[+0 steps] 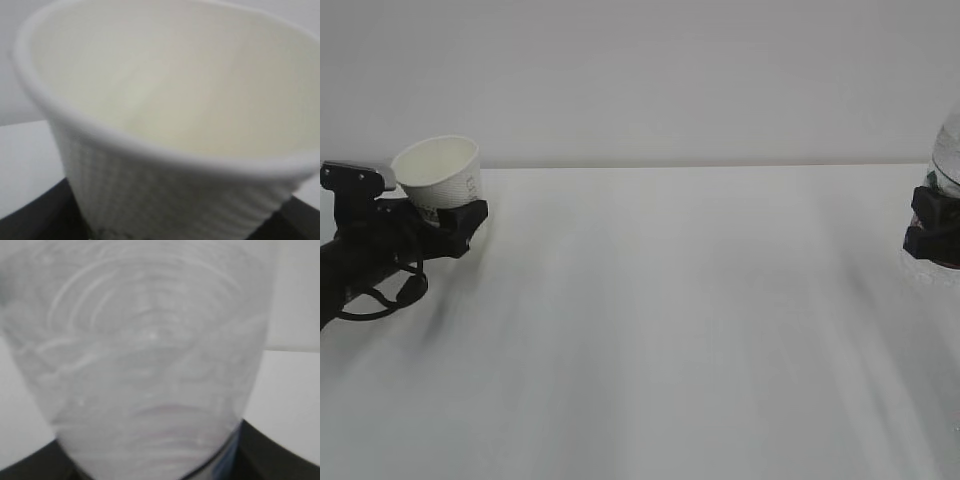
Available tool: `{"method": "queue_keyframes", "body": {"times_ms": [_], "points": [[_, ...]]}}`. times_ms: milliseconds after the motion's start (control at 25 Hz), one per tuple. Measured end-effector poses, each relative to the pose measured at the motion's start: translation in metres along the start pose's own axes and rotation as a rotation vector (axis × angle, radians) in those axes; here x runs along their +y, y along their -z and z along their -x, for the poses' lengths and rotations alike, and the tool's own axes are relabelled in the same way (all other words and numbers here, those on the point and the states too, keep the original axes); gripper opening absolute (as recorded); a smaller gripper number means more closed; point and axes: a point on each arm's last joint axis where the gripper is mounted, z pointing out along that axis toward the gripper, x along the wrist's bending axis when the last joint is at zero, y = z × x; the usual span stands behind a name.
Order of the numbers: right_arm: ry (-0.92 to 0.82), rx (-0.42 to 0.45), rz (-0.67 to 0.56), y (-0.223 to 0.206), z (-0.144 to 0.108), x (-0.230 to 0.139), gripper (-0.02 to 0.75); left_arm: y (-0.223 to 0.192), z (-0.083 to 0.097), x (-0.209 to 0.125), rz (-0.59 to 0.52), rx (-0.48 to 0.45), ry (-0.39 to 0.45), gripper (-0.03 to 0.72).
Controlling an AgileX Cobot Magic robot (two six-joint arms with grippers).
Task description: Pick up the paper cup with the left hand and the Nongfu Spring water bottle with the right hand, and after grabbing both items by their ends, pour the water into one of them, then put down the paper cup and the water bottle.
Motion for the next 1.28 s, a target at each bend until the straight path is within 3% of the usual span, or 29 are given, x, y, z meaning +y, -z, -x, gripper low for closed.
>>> {"method": "queue_keyframes", "body": {"times_ms": [200, 520, 960, 1280], "points": [[0.000, 0.000, 0.000, 0.000, 0.000, 0.000, 0.406, 0.001, 0.008, 0.009, 0.007, -0.078, 0.008, 0.563], [0.000, 0.000, 0.000, 0.000, 0.000, 0.000, 0.407, 0.004, 0.025, 0.006, -0.043, -0.264, -0.058, 0.555], [0.000, 0.000, 0.000, 0.000, 0.000, 0.000, 0.407, 0.008, 0.041, -0.001, -0.109, -0.431, -0.059, 0.553], [0.000, 0.000, 0.000, 0.000, 0.000, 0.000, 0.406, 0.004, 0.091, -0.006, -0.130, -0.567, -0.077, 0.552]]}}
